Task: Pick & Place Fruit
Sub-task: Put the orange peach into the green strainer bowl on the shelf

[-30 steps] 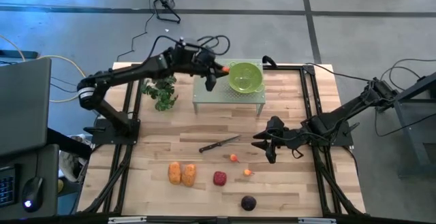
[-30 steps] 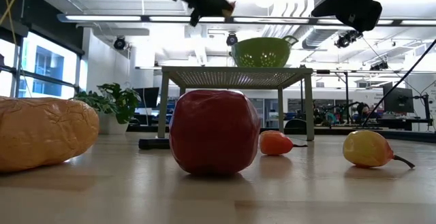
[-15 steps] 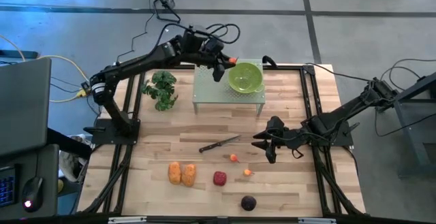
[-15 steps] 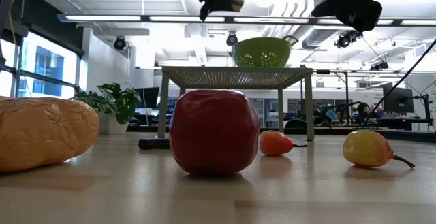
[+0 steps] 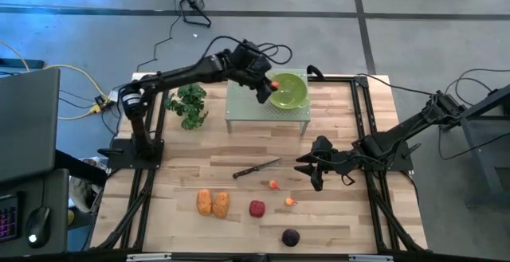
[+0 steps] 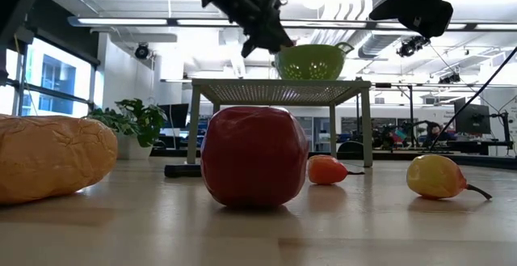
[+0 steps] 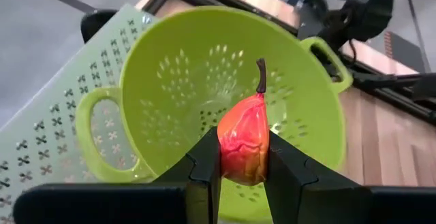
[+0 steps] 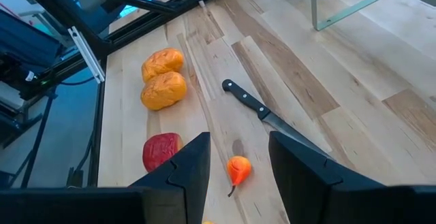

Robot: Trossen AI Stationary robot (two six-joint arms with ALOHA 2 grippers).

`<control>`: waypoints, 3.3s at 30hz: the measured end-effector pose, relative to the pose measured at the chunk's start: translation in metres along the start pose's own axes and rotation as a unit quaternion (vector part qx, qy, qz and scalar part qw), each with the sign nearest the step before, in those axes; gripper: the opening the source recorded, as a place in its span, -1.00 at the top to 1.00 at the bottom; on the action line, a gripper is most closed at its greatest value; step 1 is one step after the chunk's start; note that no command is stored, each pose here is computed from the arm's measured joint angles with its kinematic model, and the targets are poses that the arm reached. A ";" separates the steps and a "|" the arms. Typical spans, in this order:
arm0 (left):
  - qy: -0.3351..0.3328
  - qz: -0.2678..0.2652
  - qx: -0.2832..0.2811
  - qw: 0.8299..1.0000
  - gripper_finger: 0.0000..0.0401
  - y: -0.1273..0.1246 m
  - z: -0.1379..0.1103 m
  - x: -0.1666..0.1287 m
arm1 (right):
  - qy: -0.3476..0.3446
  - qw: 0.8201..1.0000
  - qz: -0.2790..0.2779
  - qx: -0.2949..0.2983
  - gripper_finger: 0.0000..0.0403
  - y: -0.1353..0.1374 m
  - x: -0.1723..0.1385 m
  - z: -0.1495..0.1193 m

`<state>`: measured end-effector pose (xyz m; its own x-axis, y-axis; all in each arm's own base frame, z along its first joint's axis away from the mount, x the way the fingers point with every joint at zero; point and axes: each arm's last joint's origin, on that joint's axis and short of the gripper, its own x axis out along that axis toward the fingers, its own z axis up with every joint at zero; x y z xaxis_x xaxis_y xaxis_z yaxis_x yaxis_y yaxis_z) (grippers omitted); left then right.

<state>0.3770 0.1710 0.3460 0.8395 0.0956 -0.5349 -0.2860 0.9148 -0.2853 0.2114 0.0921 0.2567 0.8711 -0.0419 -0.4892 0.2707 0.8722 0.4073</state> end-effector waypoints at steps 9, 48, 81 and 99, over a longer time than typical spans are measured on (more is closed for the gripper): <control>0.012 0.002 -0.004 1.000 0.56 0.004 -0.005 0.011 | 0.000 1.000 0.000 0.000 0.29 0.000 0.000 0.000; 0.004 -0.003 0.001 1.000 0.08 0.000 0.000 0.010 | -0.001 1.000 0.001 0.001 0.29 0.000 0.000 0.000; 0.188 -0.053 0.177 0.965 0.08 -0.095 -0.027 -0.046 | -0.003 1.000 0.003 0.002 0.29 0.001 0.000 0.001; 0.254 -0.045 0.188 0.948 0.08 -0.116 -0.078 -0.036 | -0.003 1.000 0.003 0.002 0.29 0.001 0.000 0.000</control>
<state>0.3442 0.0309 0.3360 0.4945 -0.1029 -0.8631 0.0404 0.9946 -0.0954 0.2118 0.0924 0.2572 0.8746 -0.0400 -0.4831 0.2676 0.8708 0.4124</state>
